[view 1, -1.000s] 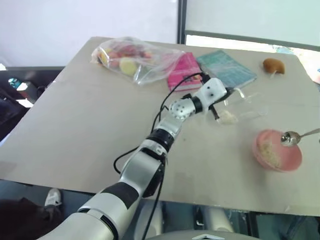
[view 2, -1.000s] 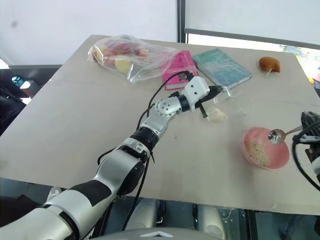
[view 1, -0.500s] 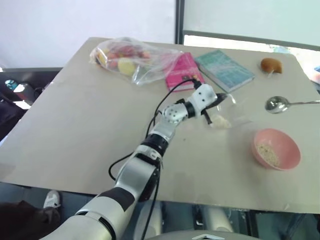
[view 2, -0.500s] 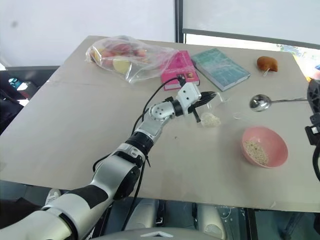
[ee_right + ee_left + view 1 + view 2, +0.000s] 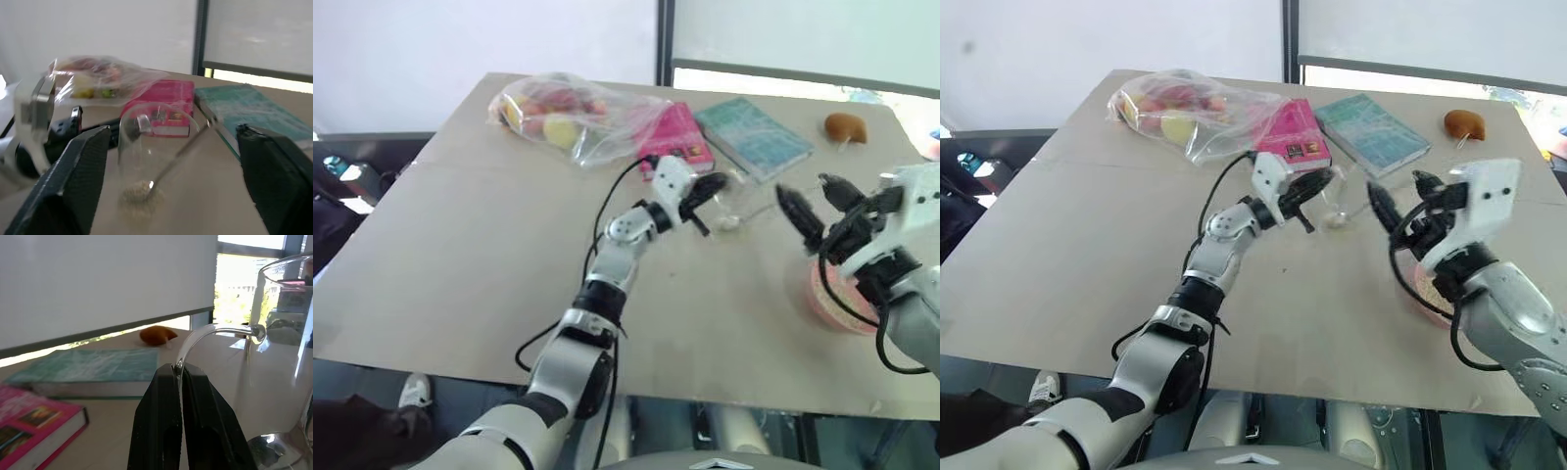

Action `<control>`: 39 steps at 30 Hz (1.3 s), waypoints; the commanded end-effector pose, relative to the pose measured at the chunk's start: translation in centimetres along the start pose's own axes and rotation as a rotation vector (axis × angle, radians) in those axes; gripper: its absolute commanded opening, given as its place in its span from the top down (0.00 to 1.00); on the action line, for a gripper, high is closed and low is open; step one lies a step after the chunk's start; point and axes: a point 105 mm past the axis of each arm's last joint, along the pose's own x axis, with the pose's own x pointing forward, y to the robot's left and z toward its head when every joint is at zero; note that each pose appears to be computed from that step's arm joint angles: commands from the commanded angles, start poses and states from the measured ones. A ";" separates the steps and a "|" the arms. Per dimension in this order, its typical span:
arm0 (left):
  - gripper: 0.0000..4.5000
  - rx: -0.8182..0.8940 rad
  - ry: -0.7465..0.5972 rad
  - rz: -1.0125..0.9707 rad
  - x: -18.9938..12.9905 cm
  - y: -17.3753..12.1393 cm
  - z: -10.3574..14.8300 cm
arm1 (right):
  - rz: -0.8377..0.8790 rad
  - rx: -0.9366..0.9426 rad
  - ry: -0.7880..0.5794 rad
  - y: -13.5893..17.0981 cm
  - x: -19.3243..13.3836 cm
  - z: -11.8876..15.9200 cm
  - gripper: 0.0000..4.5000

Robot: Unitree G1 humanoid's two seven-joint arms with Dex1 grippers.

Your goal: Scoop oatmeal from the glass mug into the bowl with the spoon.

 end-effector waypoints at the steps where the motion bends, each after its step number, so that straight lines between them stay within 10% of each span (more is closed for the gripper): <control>1: 1.00 -0.046 -0.040 0.152 -2.4 4.0 0.4 | 0.122 -0.129 -0.039 1.8 -1.8 -0.1 0.01; 14: 1.00 -0.041 -0.008 0.378 -9.6 8.6 -3.1 | 0.254 -0.213 0.104 3.4 -6.8 -5.4 0.01; 25: 0.02 -0.058 0.070 0.258 -11.8 8.0 -3.8 | 0.228 -0.190 0.202 3.4 -8.6 -7.7 0.00; 39: 0.02 -0.099 0.374 -0.318 -19.1 -0.4 -1.8 | 0.005 -0.148 0.519 -1.2 -17.6 -12.9 0.00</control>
